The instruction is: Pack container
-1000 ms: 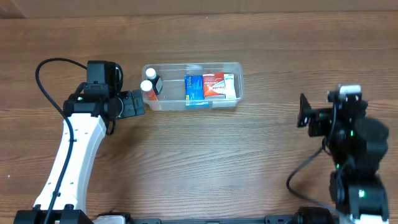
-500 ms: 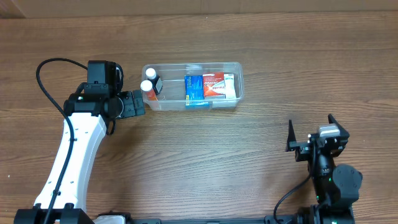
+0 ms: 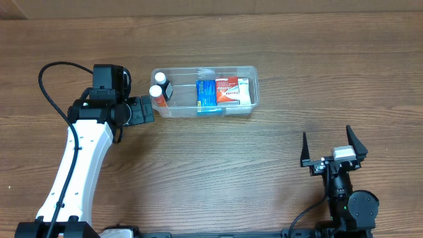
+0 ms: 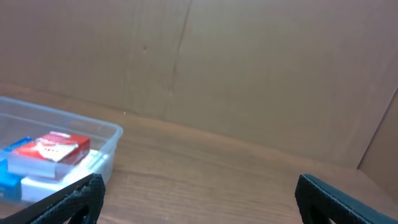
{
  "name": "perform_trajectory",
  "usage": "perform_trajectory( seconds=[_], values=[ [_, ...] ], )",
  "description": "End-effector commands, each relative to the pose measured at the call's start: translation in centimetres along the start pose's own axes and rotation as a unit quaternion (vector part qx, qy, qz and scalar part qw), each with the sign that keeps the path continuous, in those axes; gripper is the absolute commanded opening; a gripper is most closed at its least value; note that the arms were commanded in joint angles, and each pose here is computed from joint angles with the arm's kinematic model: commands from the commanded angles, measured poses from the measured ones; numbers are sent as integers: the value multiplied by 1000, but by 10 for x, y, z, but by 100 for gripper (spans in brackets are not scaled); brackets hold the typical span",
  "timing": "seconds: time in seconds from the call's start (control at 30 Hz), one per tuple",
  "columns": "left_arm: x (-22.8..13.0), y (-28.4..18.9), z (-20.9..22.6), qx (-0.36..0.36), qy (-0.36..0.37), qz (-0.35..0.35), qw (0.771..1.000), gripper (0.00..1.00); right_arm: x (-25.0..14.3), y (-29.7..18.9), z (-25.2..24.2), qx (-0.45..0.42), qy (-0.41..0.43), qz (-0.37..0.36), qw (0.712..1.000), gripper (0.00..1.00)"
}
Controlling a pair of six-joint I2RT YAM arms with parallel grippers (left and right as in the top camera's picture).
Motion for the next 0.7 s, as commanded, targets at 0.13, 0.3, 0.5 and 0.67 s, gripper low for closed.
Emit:
perform_trajectory(
  seconds=[0.13,0.3,0.5,0.67],
  values=[
    [0,1,0,5,-3,1,1000,100,-35,3,5,6,15,42,999,100],
    [0,1,0,5,-3,1,1000,100,-35,3,6,8,16,41,999,100],
    [0,1,0,5,-3,1,1000,100,-35,3,6,8,15,41,999,100],
    [0,1,0,5,-3,1,1000,100,-35,3,6,8,15,41,999,100]
  ],
)
Point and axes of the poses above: each gripper's point midway between its finger pads, its own y axis out along the fingers, its own z axis along the line the jaws close on, x = y × z, the point moved 2 cm from there along -y, back along the fingers, and after that the axes turned 5 degrees about y, right-handed, at the moved point
